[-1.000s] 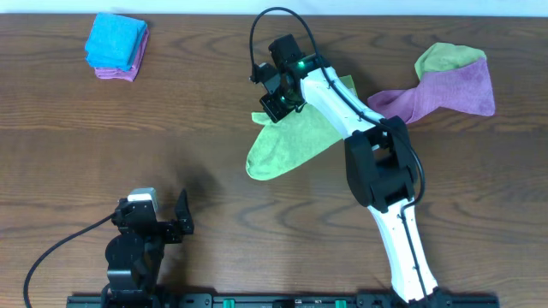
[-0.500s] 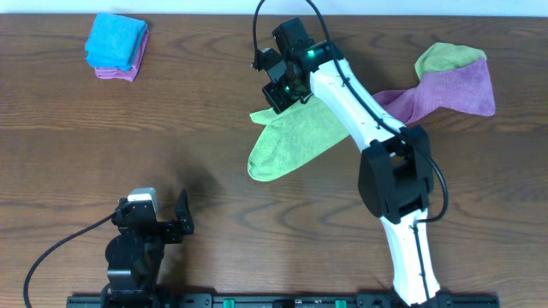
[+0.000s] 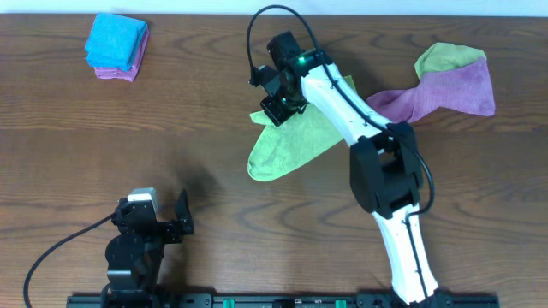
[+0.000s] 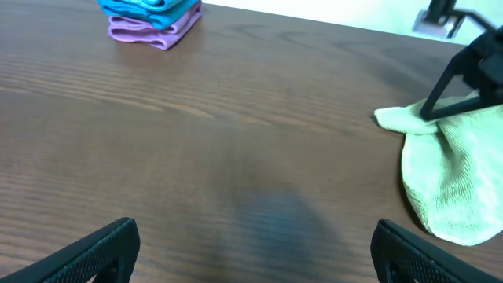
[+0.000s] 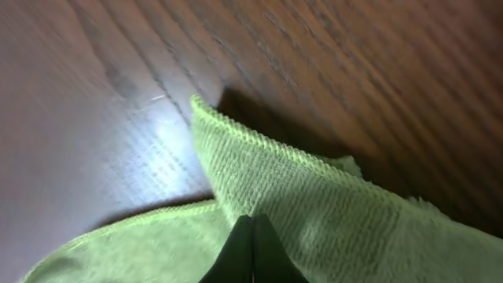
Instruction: Fold the cloth
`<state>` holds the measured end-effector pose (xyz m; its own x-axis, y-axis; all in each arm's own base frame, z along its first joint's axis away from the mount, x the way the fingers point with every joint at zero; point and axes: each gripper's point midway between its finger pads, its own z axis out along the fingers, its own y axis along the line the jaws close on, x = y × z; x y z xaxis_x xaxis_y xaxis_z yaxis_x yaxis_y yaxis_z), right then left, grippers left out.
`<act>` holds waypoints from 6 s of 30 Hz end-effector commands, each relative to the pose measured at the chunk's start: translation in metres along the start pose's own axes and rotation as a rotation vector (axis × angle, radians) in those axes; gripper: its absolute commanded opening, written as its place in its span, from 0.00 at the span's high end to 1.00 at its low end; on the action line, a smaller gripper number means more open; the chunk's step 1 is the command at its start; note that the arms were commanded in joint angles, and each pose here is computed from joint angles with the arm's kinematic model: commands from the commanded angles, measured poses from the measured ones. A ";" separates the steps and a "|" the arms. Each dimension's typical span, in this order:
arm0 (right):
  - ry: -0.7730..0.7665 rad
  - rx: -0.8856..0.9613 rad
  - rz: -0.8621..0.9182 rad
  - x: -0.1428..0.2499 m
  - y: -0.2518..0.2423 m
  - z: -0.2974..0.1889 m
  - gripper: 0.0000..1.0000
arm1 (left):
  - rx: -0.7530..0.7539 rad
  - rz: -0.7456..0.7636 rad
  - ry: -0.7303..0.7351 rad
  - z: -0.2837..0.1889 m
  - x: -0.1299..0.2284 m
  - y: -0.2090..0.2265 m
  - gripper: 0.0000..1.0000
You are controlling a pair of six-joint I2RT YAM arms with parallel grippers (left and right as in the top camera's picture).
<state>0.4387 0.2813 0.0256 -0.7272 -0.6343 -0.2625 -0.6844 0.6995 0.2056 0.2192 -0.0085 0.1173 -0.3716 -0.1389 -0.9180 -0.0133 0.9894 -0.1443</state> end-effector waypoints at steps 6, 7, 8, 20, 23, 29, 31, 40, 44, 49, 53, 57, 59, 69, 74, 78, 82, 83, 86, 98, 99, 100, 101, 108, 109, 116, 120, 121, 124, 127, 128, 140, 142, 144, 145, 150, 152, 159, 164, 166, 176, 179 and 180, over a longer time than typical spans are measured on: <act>0.037 -0.017 -0.009 0.008 -0.006 0.050 0.99 | -0.002 0.005 0.017 0.003 0.008 0.001 0.05; 0.031 -0.016 -0.001 0.008 -0.008 0.055 0.99 | -0.002 0.005 0.018 0.003 0.008 0.001 0.05; 0.023 -0.010 0.012 0.006 -0.011 0.060 0.99 | -0.002 0.005 0.018 0.003 0.008 0.001 0.05; -0.316 0.205 0.181 -0.064 -0.087 0.063 0.99 | -0.002 0.005 0.017 0.003 0.008 0.001 0.05; -0.377 0.195 0.291 -0.070 -0.110 0.047 0.99 | -0.002 0.005 0.017 0.003 0.008 0.001 0.04; -0.559 0.206 0.224 -0.117 -0.109 -0.046 0.95 | -0.002 0.005 0.017 0.003 0.008 0.001 0.04; -0.606 0.294 0.216 -0.126 -0.117 -0.079 0.95 | -0.002 0.005 0.017 0.003 0.008 0.001 0.05; -0.498 0.475 0.150 -0.088 -0.104 -0.176 0.99 | -0.002 0.005 0.017 0.003 0.008 0.001 0.05; -0.197 0.482 0.229 -0.007 -0.116 -0.168 0.99 | -0.002 0.005 0.017 0.003 0.008 0.001 0.05; -0.093 0.368 0.356 0.047 -0.146 -0.136 0.98 | -0.002 0.005 0.017 0.003 0.008 0.001 0.05; -0.050 0.330 0.358 0.070 -0.153 -0.103 0.99 | -0.002 0.005 0.017 0.003 0.008 0.001 0.05; -0.012 0.309 0.369 0.092 -0.152 -0.073 0.99 | -0.002 0.005 0.017 0.003 0.008 0.001 0.05; -0.013 0.310 0.358 0.095 -0.153 -0.064 0.99 | -0.002 0.005 0.017 0.003 0.008 0.001 0.05; -0.009 0.311 0.358 0.118 -0.159 -0.028 0.99 | -0.002 0.005 0.017 0.003 0.008 0.001 0.05; 0.022 0.297 0.363 0.133 -0.153 -0.016 0.99 | -0.002 0.005 0.018 0.003 0.008 0.001 0.05; 0.058 0.175 0.368 0.135 -0.121 -0.007 0.99 | -0.002 0.005 0.017 0.003 0.008 0.001 0.05; 0.094 0.051 0.333 0.126 -0.068 0.005 0.99 | -0.002 0.005 0.017 0.003 0.008 0.001 0.04; 0.101 0.038 0.309 0.122 -0.057 0.008 0.99 | -0.002 0.005 0.018 0.003 0.008 0.001 0.05; 0.126 0.003 0.212 0.108 -0.010 0.017 0.99 | -0.002 0.005 0.018 0.003 0.008 0.001 0.05; 0.136 0.091 0.081 0.081 0.026 0.012 0.99 | -0.002 0.005 0.018 0.003 0.008 0.001 0.05; 0.146 0.114 0.107 0.087 0.012 0.010 0.99 | -0.002 0.005 0.017 0.003 0.008 0.001 0.05; 0.151 0.127 0.138 0.092 -0.001 0.007 0.99 | -0.002 0.005 0.018 0.003 0.008 0.001 0.05; 0.154 0.132 0.163 0.096 -0.012 0.004 0.99 | -0.002 0.005 0.017 0.003 0.008 0.001 0.05; 0.146 0.121 0.293 0.114 -0.056 -0.008 0.99 | -0.002 0.005 0.017 0.003 0.008 0.001 0.05; 0.142 0.101 0.296 0.113 -0.053 -0.010 0.99 | -0.002 0.005 0.017 0.003 0.008 0.001 0.05; 0.096 0.090 0.285 0.106 -0.035 -0.057 0.99 | -0.002 0.005 0.017 0.003 0.008 0.001 0.05; 0.078 0.027 0.287 0.109 -0.011 -0.091 0.98 | -0.002 0.005 0.017 0.003 0.008 0.001 0.05; 0.087 0.024 0.290 0.113 -0.006 -0.098 0.98 | -0.002 0.005 0.018 0.003 0.008 0.001 0.05; 0.090 0.000 0.322 0.126 0.007 -0.111 0.86 | -0.002 0.005 0.017 0.003 0.008 0.001 0.05; 0.047 -0.002 0.337 0.141 0.014 -0.114 0.74 | -0.002 0.005 0.017 0.003 0.008 0.001 0.05; 0.028 0.001 0.355 0.146 0.014 -0.111 0.71 | -0.002 0.005 0.017 0.003 0.008 0.001 0.05; 0.001 -0.093 0.522 0.205 0.020 -0.044 0.54 | -0.002 0.005 0.017 0.003 0.008 0.001 0.05; 0.008 -0.101 0.532 0.209 0.021 -0.037 0.55 | -0.002 0.005 0.017 0.003 0.008 0.001 0.05; 0.023 -0.103 0.540 0.213 0.021 -0.032 0.55 | -0.002 0.005 0.018 0.003 0.008 0.001 0.05; 0.028 -0.103 0.543 0.213 0.020 -0.029 0.55 | -0.002 0.005 0.018 0.003 0.008 0.001 0.05; 0.038 -0.114 0.552 0.214 0.018 -0.016 0.54 | -0.002 0.005 0.018 0.003 0.008 0.001 0.05; 0.036 -0.116 0.563 0.213 0.016 -0.012 0.56 | -0.002 0.005 0.018 0.003 0.008 0.001 0.05; 0.002 -0.052 0.586 0.207 0.000 -0.011 0.62 | -0.002 0.005 0.017 0.003 0.008 0.001 0.05; -0.005 -0.029 0.610 0.207 -0.005 -0.011 0.99 | -0.002 0.005 0.017 0.003 0.008 0.001 0.05; -0.011 -0.026 0.610 0.205 -0.006 -0.012 0.99 | -0.002 0.005 0.018 0.003 0.008 0.001 0.05; -0.375 0.405 0.375 0.050 -0.094 -0.229 0.99 | -0.002 0.005 0.017 0.003 0.008 0.001 0.05; -0.545 0.472 0.318 0.015 -0.098 -0.303 0.99 | -0.002 0.005 0.017 0.003 0.008 0.001 0.05; -0.597 0.471 0.291 0.004 -0.093 -0.322 0.99 | -0.002 0.005 0.017 0.003 0.008 0.001 0.05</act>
<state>0.4741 0.1201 0.2609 -0.7238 -0.1697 -0.6689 -0.2748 0.9600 0.0538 0.2193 -0.0084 0.1176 -0.3701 -0.1389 -0.9185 -0.0134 0.9895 -0.1442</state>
